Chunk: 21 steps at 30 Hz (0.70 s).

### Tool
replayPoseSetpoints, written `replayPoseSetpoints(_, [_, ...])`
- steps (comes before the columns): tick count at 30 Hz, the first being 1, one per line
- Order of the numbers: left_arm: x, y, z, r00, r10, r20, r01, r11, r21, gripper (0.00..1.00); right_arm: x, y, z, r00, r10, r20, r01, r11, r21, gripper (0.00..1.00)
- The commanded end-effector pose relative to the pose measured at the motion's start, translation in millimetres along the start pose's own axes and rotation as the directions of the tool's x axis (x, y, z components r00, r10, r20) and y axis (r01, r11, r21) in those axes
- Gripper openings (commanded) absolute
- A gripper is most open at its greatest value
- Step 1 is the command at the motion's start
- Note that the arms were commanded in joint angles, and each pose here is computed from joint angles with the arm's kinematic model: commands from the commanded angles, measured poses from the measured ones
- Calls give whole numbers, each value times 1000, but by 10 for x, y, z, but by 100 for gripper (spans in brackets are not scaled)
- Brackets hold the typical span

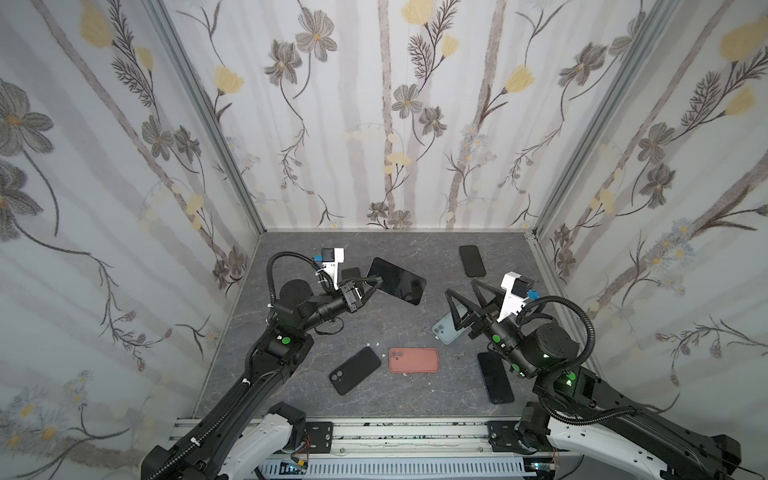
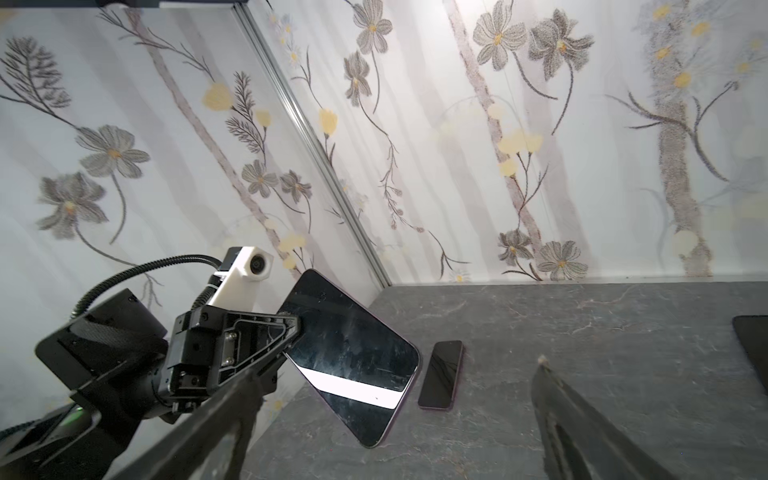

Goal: Put the phone into the phone case

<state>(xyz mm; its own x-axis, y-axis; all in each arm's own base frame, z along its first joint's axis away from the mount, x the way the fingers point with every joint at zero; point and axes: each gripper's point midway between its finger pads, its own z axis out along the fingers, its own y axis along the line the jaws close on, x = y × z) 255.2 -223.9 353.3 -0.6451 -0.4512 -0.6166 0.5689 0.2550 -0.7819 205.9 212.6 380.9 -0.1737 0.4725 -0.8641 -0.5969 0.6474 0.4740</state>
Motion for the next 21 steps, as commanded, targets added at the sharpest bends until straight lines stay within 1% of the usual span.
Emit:
replayPoseSetpoints(1, [-320, -440, -101, 987, 22, 159, -48, 985, 165, 0, -108, 225, -3, 997, 80, 12, -78, 991, -112, 98])
replayPoseSetpoints(6, [-419, -614, -288, 963, 15, 269, -84, 966, 243, 0, -46, 444, 65, 994, 100, -41, -107, 972, -212, 96])
replayPoseSetpoints(9, [-431, -662, -359, 955, 0, 298, -86, 957, 277, 0, 17, 528, 132, 992, 101, -77, -117, 964, -240, 92])
replayPoseSetpoints(14, [-408, -735, -423, 952, -8, 306, -94, 944, 317, 0, 76, 699, 195, 989, 98, -109, -129, 939, -318, 85])
replayPoseSetpoints(16, [-395, -778, -446, 953, -5, 303, -101, 936, 336, 0, 97, 767, 208, 988, 96, -117, -132, 926, -353, 79])
replayPoseSetpoints(17, [-391, -803, -457, 953, -4, 302, -105, 933, 345, 0, -17, 849, 213, 989, 104, -101, -134, 916, -377, 76])
replayPoseSetpoints(19, [-379, -860, -482, 954, -2, 299, -114, 922, 369, 0, -21, 938, 233, 989, 97, -112, -135, 901, -412, 71])
replayPoseSetpoints(21, [-372, -900, -499, 955, 1, 298, -121, 914, 386, 0, -11, 1017, 256, 988, 92, -127, -139, 886, -442, 71])
